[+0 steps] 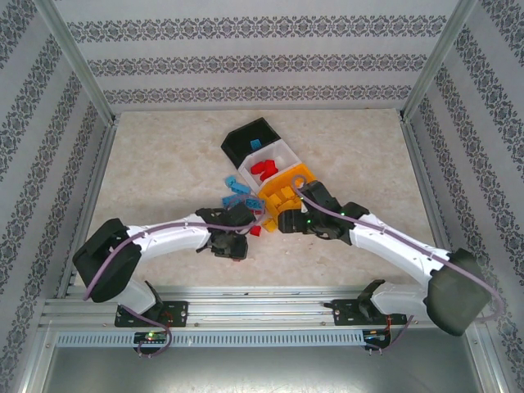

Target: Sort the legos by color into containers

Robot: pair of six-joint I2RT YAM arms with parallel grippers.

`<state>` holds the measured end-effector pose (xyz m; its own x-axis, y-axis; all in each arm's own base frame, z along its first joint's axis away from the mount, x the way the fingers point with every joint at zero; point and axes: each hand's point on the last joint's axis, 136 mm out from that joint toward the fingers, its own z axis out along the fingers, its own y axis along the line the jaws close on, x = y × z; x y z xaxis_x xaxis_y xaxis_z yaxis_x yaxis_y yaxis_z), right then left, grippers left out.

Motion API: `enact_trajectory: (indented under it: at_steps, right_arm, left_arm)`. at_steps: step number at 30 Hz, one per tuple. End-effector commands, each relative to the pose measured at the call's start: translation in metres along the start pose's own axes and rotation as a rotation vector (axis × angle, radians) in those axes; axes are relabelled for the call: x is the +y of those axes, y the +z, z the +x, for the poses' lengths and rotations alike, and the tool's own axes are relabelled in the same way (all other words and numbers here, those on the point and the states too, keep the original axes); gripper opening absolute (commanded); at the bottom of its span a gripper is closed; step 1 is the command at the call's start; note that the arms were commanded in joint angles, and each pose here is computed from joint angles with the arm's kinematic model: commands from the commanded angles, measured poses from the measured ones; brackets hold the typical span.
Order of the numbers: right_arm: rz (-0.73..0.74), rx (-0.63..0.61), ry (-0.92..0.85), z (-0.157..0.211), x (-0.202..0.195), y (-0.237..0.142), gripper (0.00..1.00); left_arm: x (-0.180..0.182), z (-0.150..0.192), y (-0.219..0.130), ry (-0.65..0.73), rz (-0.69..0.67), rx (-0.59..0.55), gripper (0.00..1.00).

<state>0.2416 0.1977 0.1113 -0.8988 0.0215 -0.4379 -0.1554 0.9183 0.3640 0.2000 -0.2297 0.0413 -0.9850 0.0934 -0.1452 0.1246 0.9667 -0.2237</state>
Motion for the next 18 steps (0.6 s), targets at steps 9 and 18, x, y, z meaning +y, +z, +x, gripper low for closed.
enact_trajectory:
  at_steps: [9, 18]
  right_arm:
    - [-0.026, -0.009, 0.027, 0.001, -0.015, -0.006, 0.77]
    - [-0.008, 0.031, -0.024, 0.019, -0.007, -0.006, 0.77]
  left_arm:
    - [-0.032, -0.180, -0.081, 0.040, 0.152, -0.279, 0.28]
    - [-0.031, -0.288, -0.035, 0.052, 0.088, -0.297, 0.31]
